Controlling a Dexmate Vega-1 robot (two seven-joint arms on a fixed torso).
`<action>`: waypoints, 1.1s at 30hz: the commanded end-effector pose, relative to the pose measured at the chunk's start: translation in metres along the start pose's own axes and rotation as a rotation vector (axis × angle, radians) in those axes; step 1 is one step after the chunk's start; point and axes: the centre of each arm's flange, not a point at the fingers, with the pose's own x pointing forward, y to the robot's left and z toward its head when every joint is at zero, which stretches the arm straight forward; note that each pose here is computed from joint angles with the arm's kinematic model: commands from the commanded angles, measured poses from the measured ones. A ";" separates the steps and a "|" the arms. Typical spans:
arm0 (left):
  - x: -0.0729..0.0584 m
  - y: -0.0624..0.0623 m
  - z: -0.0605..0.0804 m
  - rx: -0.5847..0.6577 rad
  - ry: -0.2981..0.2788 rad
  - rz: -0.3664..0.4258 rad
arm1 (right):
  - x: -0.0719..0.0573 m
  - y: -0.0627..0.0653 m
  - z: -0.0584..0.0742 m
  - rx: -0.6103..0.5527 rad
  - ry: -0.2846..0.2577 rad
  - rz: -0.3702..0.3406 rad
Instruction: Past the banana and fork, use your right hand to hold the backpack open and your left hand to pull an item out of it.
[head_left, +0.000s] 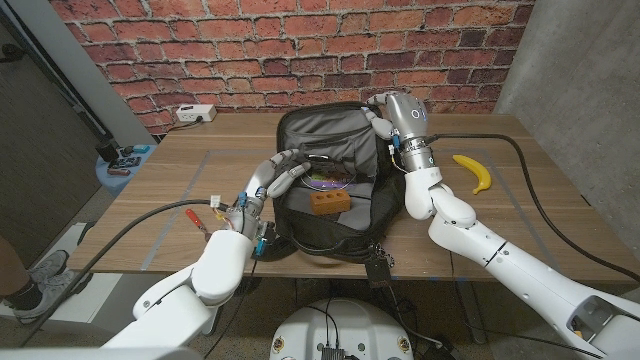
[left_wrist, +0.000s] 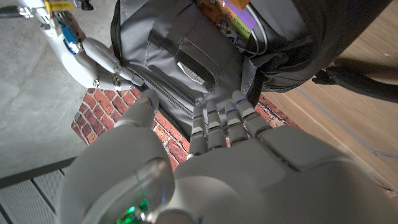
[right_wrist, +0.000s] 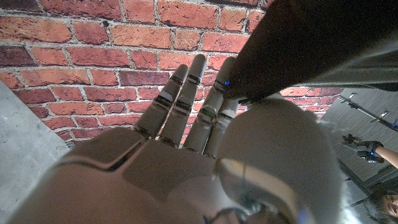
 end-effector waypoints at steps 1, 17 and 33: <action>0.012 -0.011 0.034 0.159 0.045 -0.102 | 0.006 -0.005 -0.001 0.008 -0.013 -0.008; 0.023 -0.017 0.046 0.251 0.121 -0.173 | 0.011 -0.003 0.005 0.017 -0.029 -0.018; 0.035 -0.024 0.047 0.288 0.188 -0.217 | 0.013 -0.001 0.012 0.033 -0.035 -0.032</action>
